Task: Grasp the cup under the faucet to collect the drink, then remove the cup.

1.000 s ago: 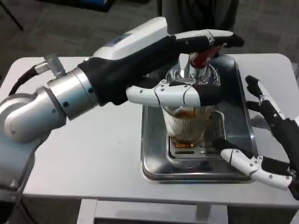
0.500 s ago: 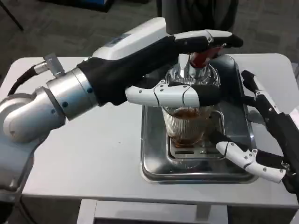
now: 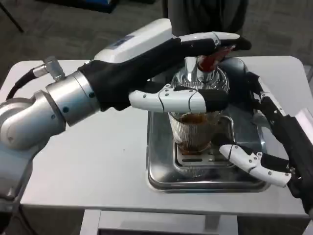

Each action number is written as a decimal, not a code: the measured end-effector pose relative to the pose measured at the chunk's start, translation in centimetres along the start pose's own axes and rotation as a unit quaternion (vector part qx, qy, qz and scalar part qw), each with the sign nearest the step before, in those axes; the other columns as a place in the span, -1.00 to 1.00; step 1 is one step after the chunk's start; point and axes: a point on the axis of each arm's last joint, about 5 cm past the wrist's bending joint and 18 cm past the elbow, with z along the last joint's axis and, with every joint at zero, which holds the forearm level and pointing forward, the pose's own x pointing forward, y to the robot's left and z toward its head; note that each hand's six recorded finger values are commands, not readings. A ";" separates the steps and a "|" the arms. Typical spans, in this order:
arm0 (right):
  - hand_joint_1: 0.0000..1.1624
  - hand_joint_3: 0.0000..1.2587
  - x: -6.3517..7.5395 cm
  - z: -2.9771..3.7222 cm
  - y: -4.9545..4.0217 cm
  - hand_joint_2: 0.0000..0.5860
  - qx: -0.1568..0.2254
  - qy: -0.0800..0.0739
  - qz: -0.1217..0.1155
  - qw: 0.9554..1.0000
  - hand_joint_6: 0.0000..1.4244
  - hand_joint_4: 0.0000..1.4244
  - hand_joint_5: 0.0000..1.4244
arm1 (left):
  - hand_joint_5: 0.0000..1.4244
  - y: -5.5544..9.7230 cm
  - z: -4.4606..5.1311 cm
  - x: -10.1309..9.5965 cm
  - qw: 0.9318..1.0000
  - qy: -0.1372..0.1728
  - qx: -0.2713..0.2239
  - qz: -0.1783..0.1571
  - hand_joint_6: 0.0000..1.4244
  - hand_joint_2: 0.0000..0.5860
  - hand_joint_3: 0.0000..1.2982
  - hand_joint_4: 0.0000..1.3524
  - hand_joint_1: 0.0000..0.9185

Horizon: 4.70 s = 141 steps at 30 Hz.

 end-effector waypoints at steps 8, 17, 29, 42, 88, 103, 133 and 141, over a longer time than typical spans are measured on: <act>0.04 -0.96 0.3 -0.12 0.25 -0.11 0.006 0.002 0.003 1.000 -0.73 -0.97 -0.86 | -0.67 0.0 0.02 -0.1 1.000 0.001 0.000 0.000 -0.73 -0.69 -0.68 -0.81 -1.00; 0.02 -0.96 0.4 -0.44 0.55 -0.12 0.015 0.012 0.004 1.000 -0.73 -0.97 -0.86 | -0.67 0.0 0.02 -0.1 1.000 0.004 0.000 0.000 -0.73 -0.69 -0.68 -0.81 -1.00; 0.01 -0.95 0.9 -0.54 1.14 -0.12 0.025 0.013 0.010 1.000 -0.72 -0.97 -0.86 | -0.67 0.1 0.02 -0.2 1.000 0.006 0.002 0.001 -0.73 -0.69 -0.68 -0.81 -1.00; -0.01 -0.94 1.5 -0.56 1.72 -0.10 0.033 0.011 0.015 0.999 -0.72 -0.96 -0.86 | -0.67 0.2 -0.07 -0.5 1.000 0.010 0.002 0.000 -0.73 -0.69 -0.68 -0.81 -1.00; -0.02 -0.93 2.7 -0.55 2.49 -0.07 0.046 0.008 0.010 0.999 -0.72 -0.96 -0.84 | -0.66 -0.2 -0.97 -1.0 0.999 0.010 -0.045 0.024 -0.71 -0.66 -0.69 -0.81 -1.00; -0.02 -0.92 2.7 -0.55 2.49 -0.07 0.046 0.008 0.007 0.999 -0.72 -0.97 -0.84 | -0.66 -0.2 -0.99 -1.0 0.999 0.010 -0.046 0.026 -0.70 -0.65 -0.71 -0.81 -0.96; -0.02 -0.91 2.4 -0.54 2.17 -0.07 0.049 0.007 0.001 0.999 -0.72 -0.96 -0.83 | -0.64 1.1 -0.98 -2.0 0.983 0.006 -0.136 0.127 -0.65 -0.64 -0.70 -0.78 -0.95; -0.02 -0.91 2.3 -0.65 2.05 -0.07 0.051 0.010 -0.001 0.999 -0.72 -0.95 -0.83 | -0.60 1.3 -0.10 -2.3 0.981 -0.010 -0.139 0.133 -0.61 -0.64 -0.66 -0.73 -0.95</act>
